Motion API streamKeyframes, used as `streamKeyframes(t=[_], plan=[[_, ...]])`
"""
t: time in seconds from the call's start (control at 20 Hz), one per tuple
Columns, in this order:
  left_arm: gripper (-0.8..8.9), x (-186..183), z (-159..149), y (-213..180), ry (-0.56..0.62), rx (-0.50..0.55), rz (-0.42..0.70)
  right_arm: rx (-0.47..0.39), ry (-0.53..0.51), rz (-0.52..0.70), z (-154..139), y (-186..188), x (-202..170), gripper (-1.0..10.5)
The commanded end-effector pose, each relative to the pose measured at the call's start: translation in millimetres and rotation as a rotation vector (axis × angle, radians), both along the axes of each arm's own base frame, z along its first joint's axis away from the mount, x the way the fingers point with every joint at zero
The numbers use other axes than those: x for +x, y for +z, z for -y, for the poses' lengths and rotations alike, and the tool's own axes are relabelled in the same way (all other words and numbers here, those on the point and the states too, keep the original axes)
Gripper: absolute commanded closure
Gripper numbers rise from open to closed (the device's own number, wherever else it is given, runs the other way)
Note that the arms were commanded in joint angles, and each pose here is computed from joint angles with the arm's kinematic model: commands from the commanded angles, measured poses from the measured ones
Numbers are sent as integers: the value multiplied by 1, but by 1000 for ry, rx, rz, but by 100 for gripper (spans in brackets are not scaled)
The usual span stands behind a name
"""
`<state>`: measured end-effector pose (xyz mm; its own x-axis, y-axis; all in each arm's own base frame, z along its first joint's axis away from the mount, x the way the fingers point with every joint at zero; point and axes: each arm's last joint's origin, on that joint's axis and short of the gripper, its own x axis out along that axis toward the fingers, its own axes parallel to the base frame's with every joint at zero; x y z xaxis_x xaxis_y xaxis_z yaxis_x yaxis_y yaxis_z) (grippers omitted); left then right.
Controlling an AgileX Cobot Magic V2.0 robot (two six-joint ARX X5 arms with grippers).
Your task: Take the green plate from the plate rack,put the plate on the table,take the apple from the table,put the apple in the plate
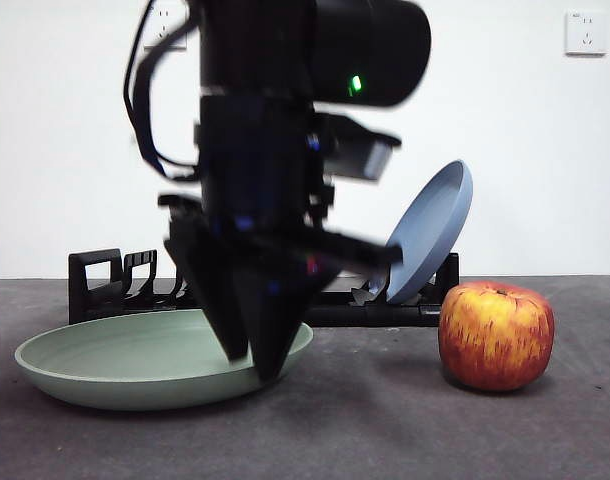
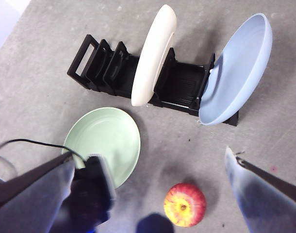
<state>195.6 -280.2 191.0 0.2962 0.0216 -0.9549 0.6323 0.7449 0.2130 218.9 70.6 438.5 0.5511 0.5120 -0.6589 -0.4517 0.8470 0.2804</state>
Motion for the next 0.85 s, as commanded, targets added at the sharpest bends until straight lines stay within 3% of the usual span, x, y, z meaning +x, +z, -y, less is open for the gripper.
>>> streamKeyframes(t=[0.05,0.35,0.55,0.7,0.85], plan=[[584,-10,-13,40,-7,-90,61,-20,-3,6,0,0,1,350],[584,-62,-88,164,-65,-507,265,-124,41,-94,3,-10,-9,350],[584,-104,-155,213,-100,-706,440,-150,54,-171,5,-18,-15,349],[584,-131,-196,225,-90,-782,504,-163,76,-222,1,-38,-21,349],[584,-154,-231,221,-62,-763,494,-157,78,-264,-7,-74,-31,349]])
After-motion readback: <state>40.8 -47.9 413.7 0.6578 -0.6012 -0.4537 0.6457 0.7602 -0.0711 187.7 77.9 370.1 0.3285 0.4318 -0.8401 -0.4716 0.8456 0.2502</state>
